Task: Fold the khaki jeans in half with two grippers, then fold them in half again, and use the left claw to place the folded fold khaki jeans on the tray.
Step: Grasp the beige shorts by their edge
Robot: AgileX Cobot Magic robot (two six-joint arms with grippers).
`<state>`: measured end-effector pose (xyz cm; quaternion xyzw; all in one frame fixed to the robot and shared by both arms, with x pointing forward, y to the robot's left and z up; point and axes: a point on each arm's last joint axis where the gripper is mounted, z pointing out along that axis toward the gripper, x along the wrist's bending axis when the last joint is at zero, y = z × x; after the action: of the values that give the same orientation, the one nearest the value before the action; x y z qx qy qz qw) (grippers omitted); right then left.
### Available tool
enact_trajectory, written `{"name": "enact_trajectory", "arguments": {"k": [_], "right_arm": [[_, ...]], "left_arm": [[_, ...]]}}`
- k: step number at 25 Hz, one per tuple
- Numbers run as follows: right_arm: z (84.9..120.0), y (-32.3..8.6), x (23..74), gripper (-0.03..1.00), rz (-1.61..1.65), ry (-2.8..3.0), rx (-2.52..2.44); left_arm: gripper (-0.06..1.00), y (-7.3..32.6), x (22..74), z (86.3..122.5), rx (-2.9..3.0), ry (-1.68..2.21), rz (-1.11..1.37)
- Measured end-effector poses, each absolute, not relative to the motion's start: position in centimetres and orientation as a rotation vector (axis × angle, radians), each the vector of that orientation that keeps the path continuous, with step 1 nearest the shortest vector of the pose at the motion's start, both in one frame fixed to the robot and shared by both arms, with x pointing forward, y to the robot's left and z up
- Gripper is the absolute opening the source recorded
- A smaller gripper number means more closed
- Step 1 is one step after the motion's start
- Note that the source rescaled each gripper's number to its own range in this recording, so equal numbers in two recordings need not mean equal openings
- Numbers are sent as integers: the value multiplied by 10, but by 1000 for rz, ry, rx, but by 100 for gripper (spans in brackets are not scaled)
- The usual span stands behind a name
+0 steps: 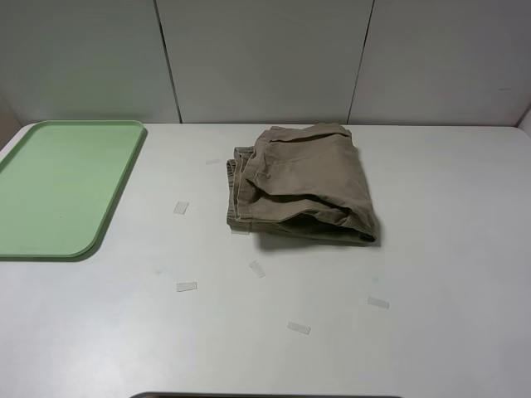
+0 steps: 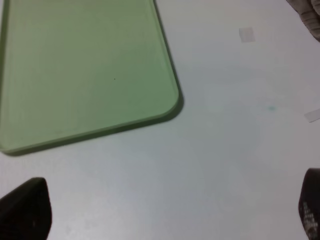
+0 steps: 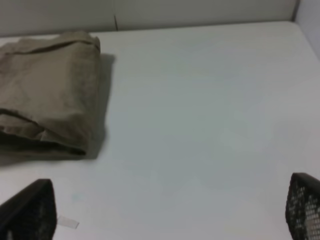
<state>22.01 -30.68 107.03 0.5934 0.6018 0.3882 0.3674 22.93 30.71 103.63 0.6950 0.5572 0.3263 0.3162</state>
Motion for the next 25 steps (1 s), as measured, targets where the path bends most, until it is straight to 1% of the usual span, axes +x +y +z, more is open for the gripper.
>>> {"name": "enact_trajectory", "arguments": {"k": [4, 25], "right_arm": [[1058, -305, 227, 100, 980, 1580, 1550], [1058, -305, 228, 100, 990, 1576, 1539]], "left_arm": [[100, 307, 229, 1036, 1830, 1467, 859], [100, 307, 229, 1036, 1830, 1468, 861]]}}
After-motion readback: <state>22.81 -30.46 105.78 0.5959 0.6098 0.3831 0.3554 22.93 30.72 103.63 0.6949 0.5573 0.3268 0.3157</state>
